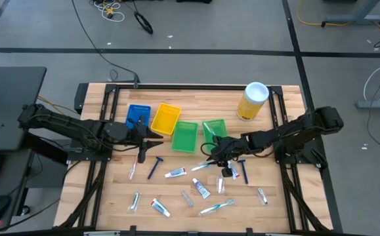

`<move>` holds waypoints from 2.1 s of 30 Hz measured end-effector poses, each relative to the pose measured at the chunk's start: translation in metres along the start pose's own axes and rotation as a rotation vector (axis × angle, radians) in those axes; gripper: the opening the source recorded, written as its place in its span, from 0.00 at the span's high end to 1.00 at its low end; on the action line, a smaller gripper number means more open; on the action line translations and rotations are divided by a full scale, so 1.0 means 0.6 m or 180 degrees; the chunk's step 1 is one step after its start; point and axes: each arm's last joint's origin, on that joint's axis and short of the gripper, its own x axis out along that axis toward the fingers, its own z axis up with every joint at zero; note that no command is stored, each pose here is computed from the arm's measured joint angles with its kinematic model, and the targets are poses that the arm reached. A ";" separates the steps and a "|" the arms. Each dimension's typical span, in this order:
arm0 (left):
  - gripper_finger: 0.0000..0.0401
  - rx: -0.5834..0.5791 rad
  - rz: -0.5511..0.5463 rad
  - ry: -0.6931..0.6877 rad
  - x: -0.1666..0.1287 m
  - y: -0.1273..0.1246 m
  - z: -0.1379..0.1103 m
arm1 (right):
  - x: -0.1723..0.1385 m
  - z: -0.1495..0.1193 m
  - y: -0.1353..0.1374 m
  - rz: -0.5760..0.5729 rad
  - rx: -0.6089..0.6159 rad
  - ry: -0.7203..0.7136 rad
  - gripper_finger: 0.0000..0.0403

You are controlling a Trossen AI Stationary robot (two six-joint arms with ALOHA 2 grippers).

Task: Pick & Place Travel size toiletries
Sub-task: Put the blue toothbrush into the right green bin

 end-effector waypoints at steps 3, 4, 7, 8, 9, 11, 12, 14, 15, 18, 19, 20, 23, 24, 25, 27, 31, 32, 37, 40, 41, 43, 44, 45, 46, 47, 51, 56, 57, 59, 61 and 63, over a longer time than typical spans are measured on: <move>0.74 -0.0001 -0.0001 -0.0003 0.000 0.000 0.000 | 0.004 -0.001 0.000 -0.0010 0.0000 0.0006 0.76; 0.74 -0.0002 -0.0002 -0.0006 0.000 0.000 0.000 | 0.004 -0.002 -0.001 -0.0038 0.0000 0.0014 0.75; 0.74 -0.0002 -0.0002 -0.0006 0.000 0.000 0.000 | 0.004 -0.001 -0.002 -0.0128 -0.0001 0.0006 0.73; 0.74 -0.0003 -0.0002 -0.0006 0.000 0.000 0.000 | 0.004 -0.001 -0.002 -0.0140 -0.0002 0.0002 0.73; 0.74 -0.0002 -0.0001 -0.0005 0.000 0.000 0.000 | 0.004 -0.001 -0.002 -0.0127 -0.0001 -0.0002 0.72; 0.74 -0.0004 -0.0002 -0.0008 0.000 0.000 0.000 | 0.004 -0.002 -0.001 -0.0052 0.0043 0.0018 0.71; 0.74 -0.0003 -0.0001 -0.0007 0.000 0.000 0.000 | 0.004 -0.003 0.000 -0.0009 0.0088 0.0035 0.70; 0.74 -0.0004 -0.0001 -0.0007 0.000 0.000 0.000 | 0.004 -0.003 0.001 0.0012 0.0171 0.0041 0.67; 0.74 -0.0003 -0.0002 -0.0008 0.000 0.000 0.000 | 0.004 -0.003 0.001 0.0026 0.0192 0.0039 0.65; 0.74 -0.0004 0.0000 -0.0008 0.000 0.000 0.000 | 0.004 -0.001 0.002 0.0031 0.0128 0.0009 0.59; 0.74 -0.0003 -0.0001 -0.0008 0.000 0.000 0.000 | 0.004 0.001 0.004 0.0033 0.0030 -0.0030 0.57; 0.74 -0.0003 -0.0001 -0.0008 0.000 0.000 0.000 | 0.004 0.007 0.006 0.0012 -0.0083 -0.0057 0.56; 0.74 -0.0004 -0.0001 -0.0008 0.000 0.000 0.000 | -0.004 0.052 0.019 -0.0010 -0.0379 -0.0273 0.54; 0.74 -0.0003 -0.0002 -0.0009 0.000 0.000 0.000 | -0.009 0.071 0.024 -0.0019 -0.0459 -0.0329 0.54; 0.74 -0.0004 -0.0001 -0.0009 0.000 0.000 0.000 | -0.014 0.084 0.027 -0.0025 -0.0509 -0.0300 0.54; 0.74 -0.0007 -0.0002 -0.0020 0.000 0.000 0.001 | -0.024 0.106 0.032 -0.0011 -0.0549 -0.0159 0.54; 0.74 -0.0014 -0.0005 -0.0041 0.000 0.000 0.002 | -0.021 0.125 0.033 0.0013 -0.0497 0.0168 0.54; 0.74 -0.0014 -0.0006 -0.0040 0.000 0.000 0.002 | -0.011 0.119 0.033 0.0022 -0.0490 0.0285 0.54; 0.74 -0.0014 -0.0005 -0.0041 0.000 0.000 0.002 | 0.047 0.087 0.031 0.0062 -0.0472 0.0663 0.54; 0.74 -0.0014 -0.0007 -0.0043 0.000 0.000 0.002 | 0.067 0.072 0.023 0.0068 -0.0428 0.0816 0.53; 0.74 -0.0013 -0.0007 -0.0042 0.000 0.000 0.002 | 0.071 0.068 0.019 0.0055 -0.0410 0.0873 0.52; 0.74 -0.0013 -0.0007 -0.0043 0.000 0.000 0.002 | 0.081 0.057 0.011 0.0040 -0.0370 0.0998 0.50; 0.74 -0.0013 -0.0005 -0.0040 0.000 0.000 0.002 | 0.086 0.052 0.008 0.0035 -0.0354 0.1051 0.48; 0.74 -0.0012 -0.0007 -0.0040 0.000 0.000 0.002 | 0.090 0.048 0.005 0.0034 -0.0338 0.1091 0.46; 0.74 -0.0013 -0.0006 -0.0042 0.000 0.000 0.002 | 0.095 0.045 0.004 0.0047 -0.0316 0.1102 0.44; 0.74 -0.0013 -0.0007 -0.0039 0.000 0.000 0.002 | 0.098 0.044 0.003 0.0076 -0.0307 0.1096 0.42; 0.74 -0.0011 -0.0006 -0.0034 0.000 0.000 0.002 | 0.112 0.031 -0.002 0.0083 -0.0270 0.1208 0.37; 0.74 -0.0008 -0.0004 -0.0027 0.000 0.000 0.001 | 0.126 0.021 -0.009 0.0056 -0.0211 0.1284 0.36; 0.74 -0.0008 -0.0004 -0.0027 0.000 0.000 0.001 | 0.126 0.021 -0.010 0.0052 -0.0206 0.1285 0.36; 0.74 -0.0008 -0.0004 -0.0027 0.000 0.000 0.001 | 0.126 0.020 -0.012 0.0034 -0.0201 0.1287 0.37; 0.74 -0.0008 -0.0005 -0.0027 0.000 0.000 0.001 | 0.126 0.020 -0.013 0.0027 -0.0197 0.1291 0.39; 0.74 -0.0008 -0.0004 -0.0027 0.000 0.000 0.001 | 0.127 0.020 -0.013 0.0029 -0.0195 0.1292 0.43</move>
